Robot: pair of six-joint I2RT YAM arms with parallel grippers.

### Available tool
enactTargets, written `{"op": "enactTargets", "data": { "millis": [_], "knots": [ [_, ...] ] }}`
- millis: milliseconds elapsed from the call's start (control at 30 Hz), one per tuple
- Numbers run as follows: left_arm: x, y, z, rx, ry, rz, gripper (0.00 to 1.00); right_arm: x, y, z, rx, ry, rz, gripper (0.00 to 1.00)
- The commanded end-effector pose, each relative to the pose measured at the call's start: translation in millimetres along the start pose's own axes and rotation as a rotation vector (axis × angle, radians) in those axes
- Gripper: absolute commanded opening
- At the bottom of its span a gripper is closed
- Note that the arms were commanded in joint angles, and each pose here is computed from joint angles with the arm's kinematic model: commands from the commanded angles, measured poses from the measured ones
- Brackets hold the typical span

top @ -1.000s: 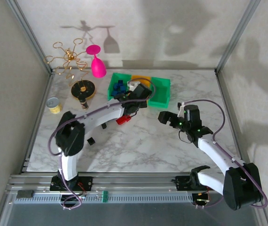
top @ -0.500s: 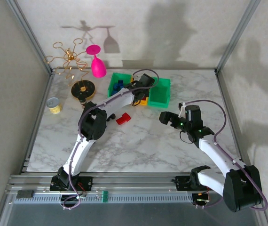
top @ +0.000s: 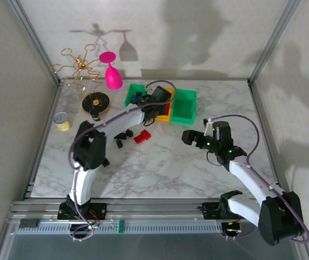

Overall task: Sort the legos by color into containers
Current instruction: Place the lego in the container.

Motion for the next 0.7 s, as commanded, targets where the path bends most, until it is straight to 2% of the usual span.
{"op": "enactTargets", "data": {
  "millis": [0, 300, 500, 667],
  "knots": [
    [7.7, -12.5, -33.0, -0.011, -0.02, -0.008, 0.52, 12.8, -8.7, 4.3, 0.036, 0.028, -0.046, 0.99],
    [51.2, -86.7, -54.8, 0.099, -0.028, 0.069, 0.59, 29.5, -49.8, 12.2, 0.102, 0.069, -0.032, 0.99],
    [74.7, -120.3, -45.5, 0.163, 0.021, 0.159, 0.64, 20.2, -67.9, 15.0, 0.134, 0.056, -0.002, 0.99],
    [83.2, -133.4, -29.1, 0.192, 0.032, 0.203, 0.67, 17.7, -67.8, 13.2, 0.125, 0.044, -0.004, 0.99]
  ]
}}
Point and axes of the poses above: each hand's point on the last joint's axis, 136 mm out from that joint toward the fingers, its own z axis out along the fingers, its own x axis along the line the jaws close on, y = z × x, the point moved 1 cm from there along -z, back along the fingers, and after that the axes turned 3 degrees about z, right-handed, at the moved point
